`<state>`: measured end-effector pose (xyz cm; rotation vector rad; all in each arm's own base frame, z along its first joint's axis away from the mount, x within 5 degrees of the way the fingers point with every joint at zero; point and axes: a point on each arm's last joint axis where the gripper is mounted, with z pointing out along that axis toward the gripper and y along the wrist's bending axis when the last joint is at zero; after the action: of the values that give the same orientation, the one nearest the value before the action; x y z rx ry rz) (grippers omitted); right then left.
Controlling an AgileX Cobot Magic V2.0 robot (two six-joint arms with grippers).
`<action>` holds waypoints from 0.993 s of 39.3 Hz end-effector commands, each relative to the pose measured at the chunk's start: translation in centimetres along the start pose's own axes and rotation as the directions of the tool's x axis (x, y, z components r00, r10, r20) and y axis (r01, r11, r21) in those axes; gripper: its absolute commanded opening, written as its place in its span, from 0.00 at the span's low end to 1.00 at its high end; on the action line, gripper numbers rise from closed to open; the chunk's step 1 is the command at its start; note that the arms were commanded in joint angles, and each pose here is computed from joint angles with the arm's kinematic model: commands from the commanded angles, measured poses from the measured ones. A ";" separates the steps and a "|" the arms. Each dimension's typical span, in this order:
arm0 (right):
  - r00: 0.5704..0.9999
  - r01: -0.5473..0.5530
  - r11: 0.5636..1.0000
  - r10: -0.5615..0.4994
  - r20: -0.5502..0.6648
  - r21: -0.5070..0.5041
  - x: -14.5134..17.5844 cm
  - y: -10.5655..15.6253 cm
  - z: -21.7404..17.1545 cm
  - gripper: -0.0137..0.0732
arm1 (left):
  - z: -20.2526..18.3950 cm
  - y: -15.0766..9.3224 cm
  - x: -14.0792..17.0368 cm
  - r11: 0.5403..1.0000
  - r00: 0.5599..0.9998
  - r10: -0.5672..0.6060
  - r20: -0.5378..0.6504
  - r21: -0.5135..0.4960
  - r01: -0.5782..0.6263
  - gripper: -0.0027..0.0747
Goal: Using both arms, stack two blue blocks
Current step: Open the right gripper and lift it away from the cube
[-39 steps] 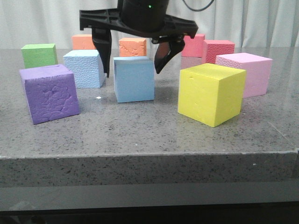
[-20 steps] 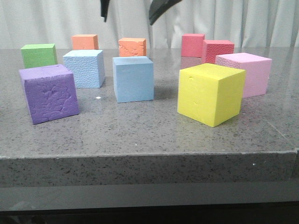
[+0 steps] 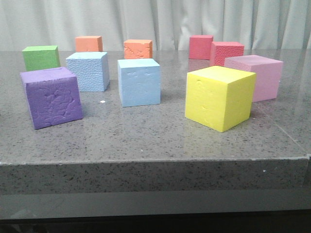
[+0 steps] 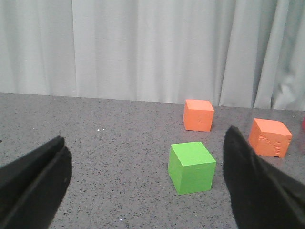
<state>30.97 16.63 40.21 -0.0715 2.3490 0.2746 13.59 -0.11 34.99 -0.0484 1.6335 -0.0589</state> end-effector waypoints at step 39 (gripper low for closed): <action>0.895 0.130 0.971 -0.202 0.398 0.201 21.6 -14.3 -12.0 0.08 | -0.2 -0.2 -2.1 1.000 0.991 -0.012 0.134 0.014 0.011 0.83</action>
<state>9.52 0.84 30.00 -0.0675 2.0557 0.0227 13.59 -0.10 35.09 -0.0483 1.6221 -0.0590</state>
